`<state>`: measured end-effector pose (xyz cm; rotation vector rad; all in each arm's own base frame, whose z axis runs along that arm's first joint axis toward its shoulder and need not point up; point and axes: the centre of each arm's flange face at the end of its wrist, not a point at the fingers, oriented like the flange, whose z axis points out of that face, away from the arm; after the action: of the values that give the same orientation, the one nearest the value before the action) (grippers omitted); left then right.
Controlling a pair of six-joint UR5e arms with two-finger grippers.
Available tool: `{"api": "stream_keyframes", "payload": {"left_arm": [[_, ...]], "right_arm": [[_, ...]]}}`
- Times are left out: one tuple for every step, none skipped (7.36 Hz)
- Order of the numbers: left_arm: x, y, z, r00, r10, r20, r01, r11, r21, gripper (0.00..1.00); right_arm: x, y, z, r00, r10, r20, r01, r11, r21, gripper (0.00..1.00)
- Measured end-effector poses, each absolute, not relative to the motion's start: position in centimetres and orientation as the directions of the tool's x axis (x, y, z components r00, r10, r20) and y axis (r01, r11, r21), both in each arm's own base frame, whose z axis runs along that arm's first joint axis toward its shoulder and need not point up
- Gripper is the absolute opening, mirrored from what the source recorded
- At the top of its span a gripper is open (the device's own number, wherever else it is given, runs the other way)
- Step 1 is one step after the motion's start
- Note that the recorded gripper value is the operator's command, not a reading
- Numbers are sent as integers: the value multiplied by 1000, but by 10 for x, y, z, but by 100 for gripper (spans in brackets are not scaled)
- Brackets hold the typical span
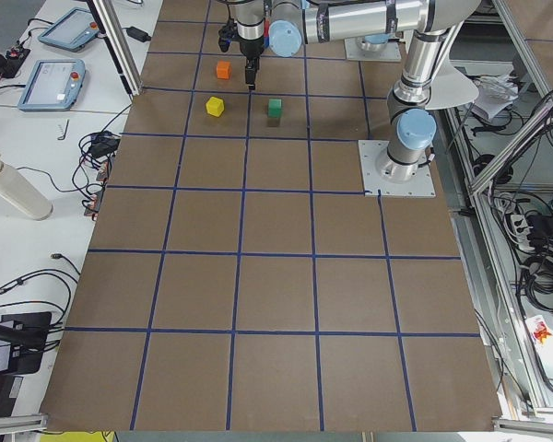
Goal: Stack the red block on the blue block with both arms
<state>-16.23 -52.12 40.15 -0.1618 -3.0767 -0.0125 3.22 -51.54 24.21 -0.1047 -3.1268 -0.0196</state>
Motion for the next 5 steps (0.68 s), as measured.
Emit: {"api": "stream_keyframes", "payload": {"left_arm": [[-162, -521, 402, -993, 105, 61, 105, 994, 5, 100], [-162, -522, 403, -993, 104, 61, 104, 995, 1, 100], [-162, -522, 406, -993, 103, 61, 103, 995, -5, 100], [-161, -523, 409, -993, 103, 61, 103, 995, -11, 100], [-161, -522, 411, -993, 104, 60, 103, 995, -15, 100]], "right_arm": [[31, -516, 245, -998, 65, 22, 65, 998, 8, 100], [30, -518, 253, -997, 64, 34, 64, 998, 7, 100], [28, -523, 275, -997, 64, 39, 65, 998, 15, 100], [28, -530, 316, -997, 66, 37, 67, 997, 33, 100], [32, -536, 362, -997, 63, 34, 64, 997, 36, 100]]}}
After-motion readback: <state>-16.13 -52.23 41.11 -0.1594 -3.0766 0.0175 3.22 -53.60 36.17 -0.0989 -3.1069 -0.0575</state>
